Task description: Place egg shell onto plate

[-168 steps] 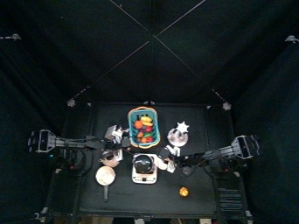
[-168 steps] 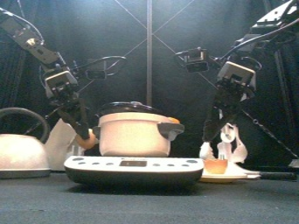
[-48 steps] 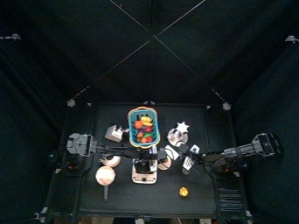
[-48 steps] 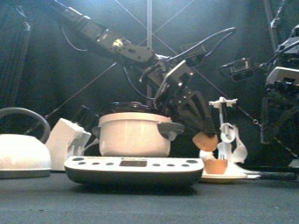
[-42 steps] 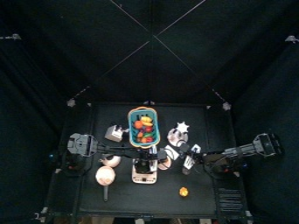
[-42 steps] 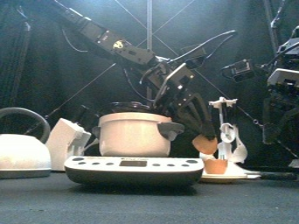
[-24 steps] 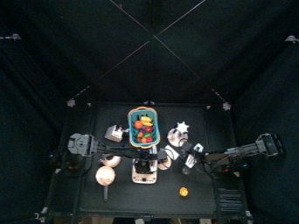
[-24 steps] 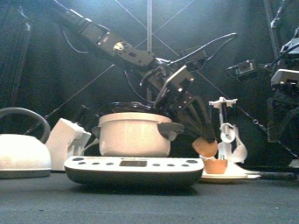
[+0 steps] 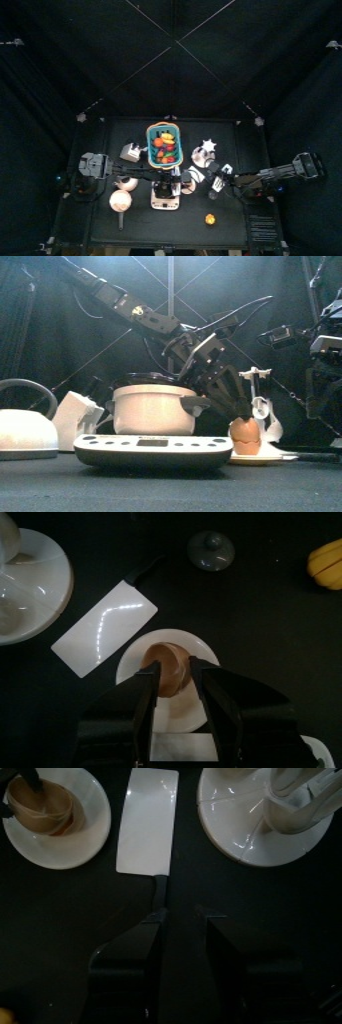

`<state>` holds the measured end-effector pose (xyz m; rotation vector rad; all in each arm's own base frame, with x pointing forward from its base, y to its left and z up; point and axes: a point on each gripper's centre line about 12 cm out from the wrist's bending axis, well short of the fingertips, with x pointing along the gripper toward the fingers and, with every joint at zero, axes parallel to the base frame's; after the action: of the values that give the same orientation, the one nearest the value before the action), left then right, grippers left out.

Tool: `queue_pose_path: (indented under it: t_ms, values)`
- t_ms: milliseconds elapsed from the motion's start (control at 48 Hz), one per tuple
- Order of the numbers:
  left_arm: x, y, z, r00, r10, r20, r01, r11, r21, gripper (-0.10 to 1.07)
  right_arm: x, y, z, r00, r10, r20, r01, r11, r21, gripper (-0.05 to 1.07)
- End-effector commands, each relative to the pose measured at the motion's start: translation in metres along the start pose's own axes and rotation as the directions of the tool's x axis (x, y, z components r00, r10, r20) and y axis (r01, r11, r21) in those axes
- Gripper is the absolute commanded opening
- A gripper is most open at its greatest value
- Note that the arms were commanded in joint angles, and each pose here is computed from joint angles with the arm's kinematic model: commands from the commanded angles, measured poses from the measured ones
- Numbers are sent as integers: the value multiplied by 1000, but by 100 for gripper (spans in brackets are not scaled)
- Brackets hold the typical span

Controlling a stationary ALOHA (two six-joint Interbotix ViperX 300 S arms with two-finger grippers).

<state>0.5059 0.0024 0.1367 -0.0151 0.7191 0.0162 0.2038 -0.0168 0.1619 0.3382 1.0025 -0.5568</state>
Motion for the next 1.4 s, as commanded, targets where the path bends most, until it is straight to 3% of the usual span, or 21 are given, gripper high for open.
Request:
queue_pose_path:
  t_ms: [0,417,708,1083,1375]
  values:
    - [-8,2,20,999,3,52,-3,1000,-3,74,-3,2,4,1000,15,17,-15,1000,8,70]
    - [-18,14,29,996,21,83,-20,1000,-10,74,-2,2,4,1000,14,14,-14,1000,6,70]
    - [-34,15,45,990,24,142,-26,1000,16,74,-2,3,4,1000,18,16,-18,1000,6,70]
    - [-38,16,47,986,25,162,-28,999,19,74,-2,3,4,1000,19,14,-19,1000,10,70]
    - [-55,16,55,975,23,221,-32,999,36,75,-2,3,4,1000,18,13,-18,1000,10,70]
